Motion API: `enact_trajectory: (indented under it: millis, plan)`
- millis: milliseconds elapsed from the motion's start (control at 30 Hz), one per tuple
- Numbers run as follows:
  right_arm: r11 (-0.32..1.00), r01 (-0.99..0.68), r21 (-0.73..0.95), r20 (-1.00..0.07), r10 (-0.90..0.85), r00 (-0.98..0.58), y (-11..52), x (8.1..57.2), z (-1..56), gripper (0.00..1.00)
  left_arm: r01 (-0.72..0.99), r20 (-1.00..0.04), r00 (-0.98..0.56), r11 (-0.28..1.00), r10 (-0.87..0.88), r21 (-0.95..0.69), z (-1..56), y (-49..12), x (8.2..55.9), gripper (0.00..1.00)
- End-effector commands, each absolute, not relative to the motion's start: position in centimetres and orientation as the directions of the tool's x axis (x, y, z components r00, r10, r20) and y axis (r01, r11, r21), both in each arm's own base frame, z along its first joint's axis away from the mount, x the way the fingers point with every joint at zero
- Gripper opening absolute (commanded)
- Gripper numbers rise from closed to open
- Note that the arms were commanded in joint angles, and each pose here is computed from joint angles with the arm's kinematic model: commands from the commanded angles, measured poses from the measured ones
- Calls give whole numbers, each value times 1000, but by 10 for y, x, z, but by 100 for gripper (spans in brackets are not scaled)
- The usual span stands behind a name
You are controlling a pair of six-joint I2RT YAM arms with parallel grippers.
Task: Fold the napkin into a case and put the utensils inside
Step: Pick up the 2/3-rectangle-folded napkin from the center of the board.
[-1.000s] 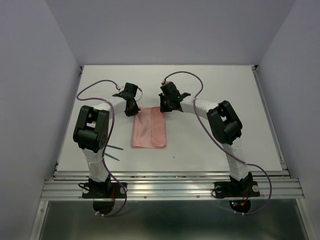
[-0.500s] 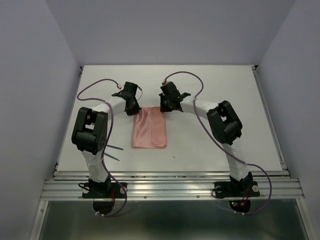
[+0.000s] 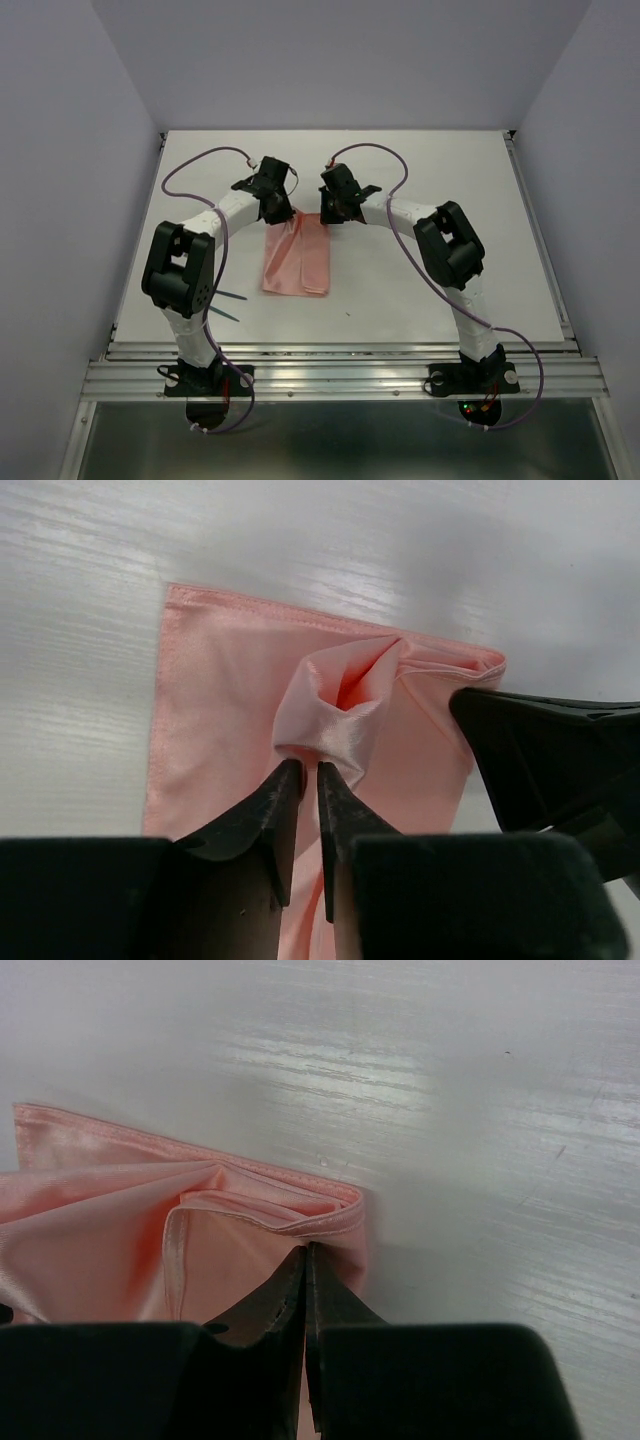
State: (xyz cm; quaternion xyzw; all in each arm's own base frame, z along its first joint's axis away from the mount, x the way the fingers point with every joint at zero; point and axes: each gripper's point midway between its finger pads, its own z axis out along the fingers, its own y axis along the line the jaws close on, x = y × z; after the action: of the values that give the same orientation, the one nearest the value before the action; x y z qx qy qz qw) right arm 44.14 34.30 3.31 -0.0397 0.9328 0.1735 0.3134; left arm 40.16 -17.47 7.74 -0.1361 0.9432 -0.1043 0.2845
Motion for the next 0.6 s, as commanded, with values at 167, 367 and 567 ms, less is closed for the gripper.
enact_trajectory:
  millis: [167,367,567]
  plan:
    - [948,-173,267,-565,8,-825,334,426,32,6,-282,-541,-771,942,-336,-183,81,-140,409,65]
    - [945,-175,276,-564,12,-825,336,427,33,6,-328,-524,-774,933,-356,-148,58,-124,414,58]
    - [945,-176,274,-566,11,-824,336,428,34,6,-321,-498,-797,938,-343,-132,38,-125,416,55]
